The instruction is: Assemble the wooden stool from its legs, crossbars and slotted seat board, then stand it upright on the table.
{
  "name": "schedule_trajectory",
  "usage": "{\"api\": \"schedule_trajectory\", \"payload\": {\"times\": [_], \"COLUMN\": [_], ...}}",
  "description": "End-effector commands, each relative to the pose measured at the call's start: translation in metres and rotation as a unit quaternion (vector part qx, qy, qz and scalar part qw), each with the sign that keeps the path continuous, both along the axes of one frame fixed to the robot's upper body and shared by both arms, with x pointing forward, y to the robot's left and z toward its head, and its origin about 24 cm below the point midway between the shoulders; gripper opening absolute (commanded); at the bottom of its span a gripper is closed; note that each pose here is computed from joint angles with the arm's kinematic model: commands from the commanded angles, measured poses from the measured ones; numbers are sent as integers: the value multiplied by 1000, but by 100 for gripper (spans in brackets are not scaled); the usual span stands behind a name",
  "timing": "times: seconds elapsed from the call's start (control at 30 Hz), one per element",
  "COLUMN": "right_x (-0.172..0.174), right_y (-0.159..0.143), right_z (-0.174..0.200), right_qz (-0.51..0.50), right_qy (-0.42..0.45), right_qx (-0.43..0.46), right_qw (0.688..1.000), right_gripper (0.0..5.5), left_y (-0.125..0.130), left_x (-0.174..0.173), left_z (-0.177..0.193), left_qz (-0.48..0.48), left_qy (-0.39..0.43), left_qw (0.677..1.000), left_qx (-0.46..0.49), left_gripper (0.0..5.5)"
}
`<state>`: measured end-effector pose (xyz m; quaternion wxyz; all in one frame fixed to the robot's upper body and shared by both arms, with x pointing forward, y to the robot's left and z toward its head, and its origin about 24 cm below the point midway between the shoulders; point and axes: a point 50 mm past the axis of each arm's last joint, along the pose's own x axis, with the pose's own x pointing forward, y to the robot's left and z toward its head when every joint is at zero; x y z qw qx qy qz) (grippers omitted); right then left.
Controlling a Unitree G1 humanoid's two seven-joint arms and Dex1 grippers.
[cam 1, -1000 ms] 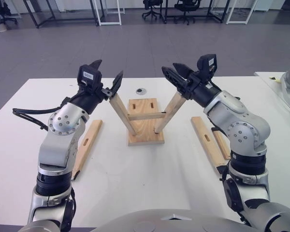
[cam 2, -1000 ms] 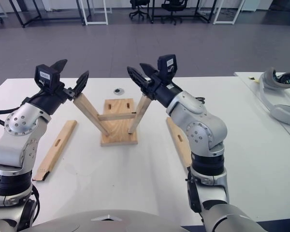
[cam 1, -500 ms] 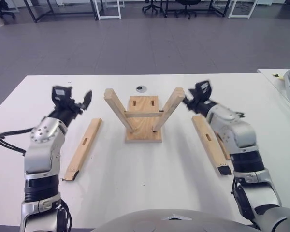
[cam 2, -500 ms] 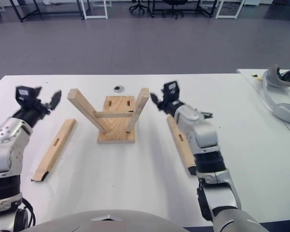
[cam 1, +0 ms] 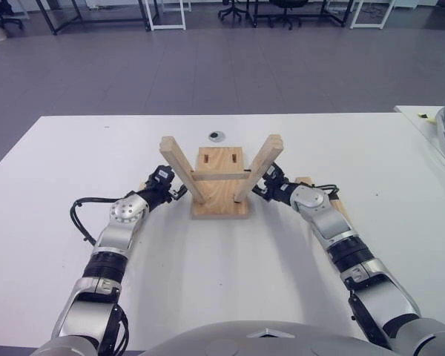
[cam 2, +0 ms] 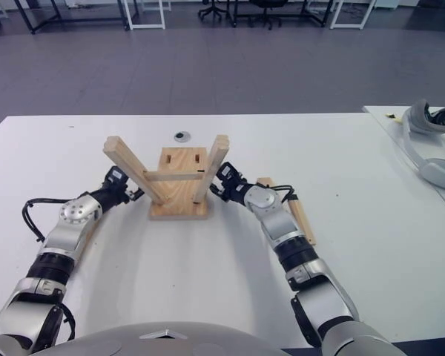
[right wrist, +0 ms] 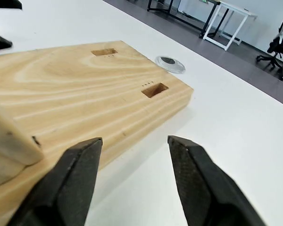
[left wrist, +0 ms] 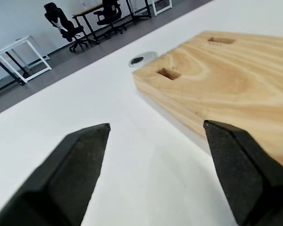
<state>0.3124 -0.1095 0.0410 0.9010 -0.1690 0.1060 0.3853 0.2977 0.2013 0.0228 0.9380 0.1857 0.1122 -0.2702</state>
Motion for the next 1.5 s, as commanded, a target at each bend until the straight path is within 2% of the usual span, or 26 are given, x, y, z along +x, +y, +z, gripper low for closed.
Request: {"api": "schedule_trajectory", "payload": {"times": [0.03, 0.27, 0.37, 0.47, 0.57, 0.67, 0.73, 0.8, 0.93, 1.03, 1.1, 1.17, 1.33, 1.5], "right_x": [1, -17, -34, -43, -19, 18, 41, 51, 59, 56, 51, 44, 28, -21], "right_y": [11, 2, -6, -10, -19, -37, -48, -53, -54, -54, -53, -49, -41, -49], "right_z": [7, 18, 25, 31, 38, 44, 43, 37, 23, 8, -1, -5, -1, 15], "right_qz": [79, 247, 315, 328, 252, 124, 31, -18, -48, -24, -3, 34, 156, 326], "right_qy": [-27, -37, -17, -13, -60, -101, -117, -127, -133, -85, -59, -35, -17, 54], "right_qx": [-7, -67, -86, -83, -98, -128, -156, -201, -270, -291, -285, -235, -170, -158], "right_qw": [996, 966, 945, 941, 961, 979, 980, 971, 952, 953, 957, 971, 973, 931], "right_gripper": [261, 261, 261, 261, 261, 261, 261, 261, 261, 261, 261, 261, 261, 261], "left_y": [0, -16, -10, 8, 45, 55, 45, 32, 8, -11, -15, -14, -8, -9], "left_x": [2, 7, 13, 18, 3, -32, -59, -80, -101, -107, -107, -99, -71, -9], "left_z": [-6, 0, 10, 24, 46, 52, 48, 42, 46, 40, 31, 24, 20, 43], "left_qz": [-26, -74, -48, -9, 49, 65, 48, 14, -65, -119, -133, -126, -75, -69], "left_qy": [19, -5, -38, -77, -124, -116, -72, -18, 46, 94, 116, 123, 88, 1], "left_qw": [999, 997, 997, 996, 991, 991, 996, 999, 992, 981, 975, 973, 987, 997], "left_qx": [18, -20, -37, -38, -16, 2, 8, 34, 100, 117, 136, 146, 111, 43], "left_gripper": [366, 366, 366, 366, 366, 366, 366, 366, 366, 366, 366, 366, 366, 366]}}
